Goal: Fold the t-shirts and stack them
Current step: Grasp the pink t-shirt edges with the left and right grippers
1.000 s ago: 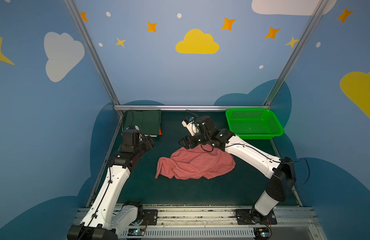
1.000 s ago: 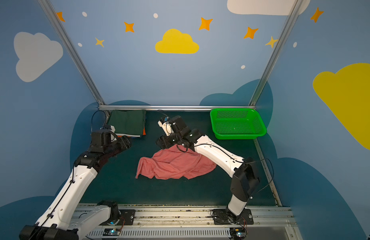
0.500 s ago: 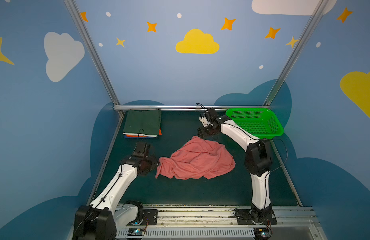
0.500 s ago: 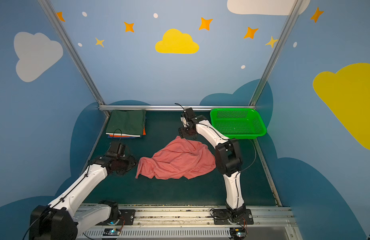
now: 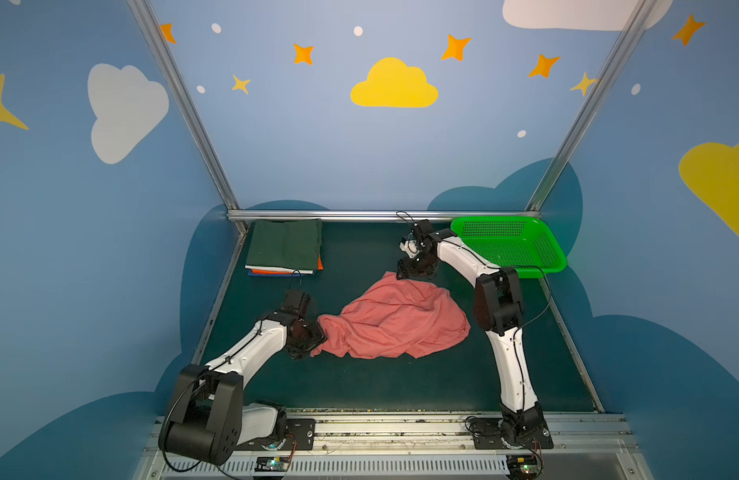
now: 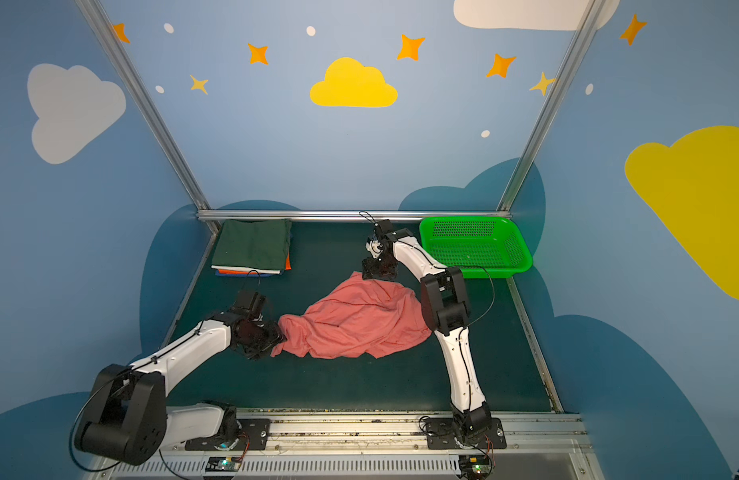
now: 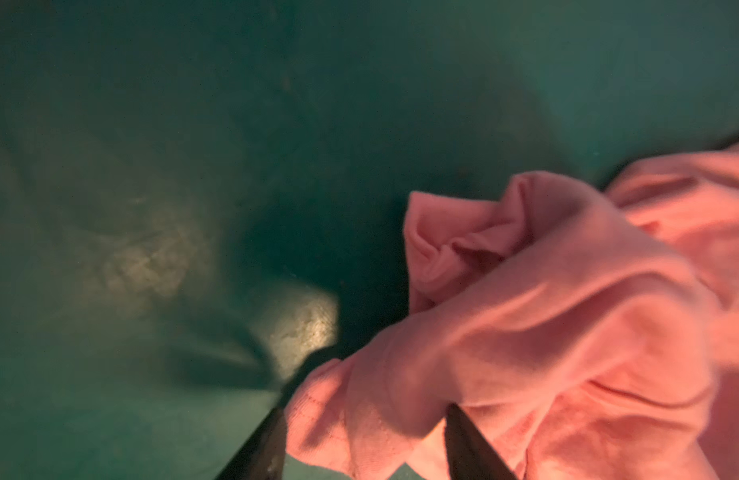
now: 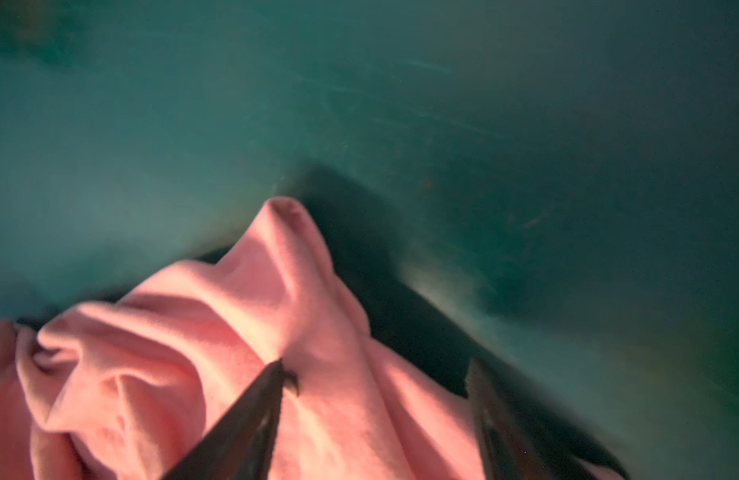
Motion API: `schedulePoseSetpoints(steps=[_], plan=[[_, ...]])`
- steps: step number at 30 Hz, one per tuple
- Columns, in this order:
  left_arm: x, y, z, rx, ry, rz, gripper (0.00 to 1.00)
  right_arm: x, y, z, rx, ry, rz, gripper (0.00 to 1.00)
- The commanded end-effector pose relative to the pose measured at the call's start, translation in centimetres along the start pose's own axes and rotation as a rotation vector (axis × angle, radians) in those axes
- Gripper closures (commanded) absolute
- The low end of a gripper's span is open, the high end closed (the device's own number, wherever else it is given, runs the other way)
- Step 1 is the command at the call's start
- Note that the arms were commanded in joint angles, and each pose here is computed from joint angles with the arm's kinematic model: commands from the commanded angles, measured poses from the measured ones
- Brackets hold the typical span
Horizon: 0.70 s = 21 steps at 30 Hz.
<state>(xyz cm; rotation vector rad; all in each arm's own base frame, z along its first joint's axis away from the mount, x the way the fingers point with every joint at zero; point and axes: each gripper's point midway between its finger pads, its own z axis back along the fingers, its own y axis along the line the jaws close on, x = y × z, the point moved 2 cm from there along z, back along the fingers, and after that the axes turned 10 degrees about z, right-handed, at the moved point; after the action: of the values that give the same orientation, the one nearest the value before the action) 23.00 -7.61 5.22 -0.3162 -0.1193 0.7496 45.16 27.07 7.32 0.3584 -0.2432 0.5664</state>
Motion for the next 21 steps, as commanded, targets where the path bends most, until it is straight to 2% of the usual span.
schedulePoseSetpoints(steps=[1,8,9,19,21], plan=[[0.2,0.0,0.0,0.015,-0.011,-0.012,0.47,-0.5,1.0,-0.5,0.065,0.031,-0.013,0.42],[0.3,-1.1,1.2,-0.023,-0.032,-0.029,0.59,-0.2,1.3,-0.2,0.081,0.021,-0.02,0.74],[0.7,-1.0,1.4,-0.016,-0.057,-0.032,0.64,-0.2,1.4,-0.2,0.086,0.018,-0.023,0.78],[1.3,-0.5,2.3,-0.02,-0.138,-0.018,0.86,-0.1,1.8,-0.2,0.11,0.016,-0.032,0.99],[1.4,-0.5,2.2,-0.023,-0.146,-0.015,0.89,-0.2,1.8,-0.1,0.113,0.015,-0.032,1.0]])
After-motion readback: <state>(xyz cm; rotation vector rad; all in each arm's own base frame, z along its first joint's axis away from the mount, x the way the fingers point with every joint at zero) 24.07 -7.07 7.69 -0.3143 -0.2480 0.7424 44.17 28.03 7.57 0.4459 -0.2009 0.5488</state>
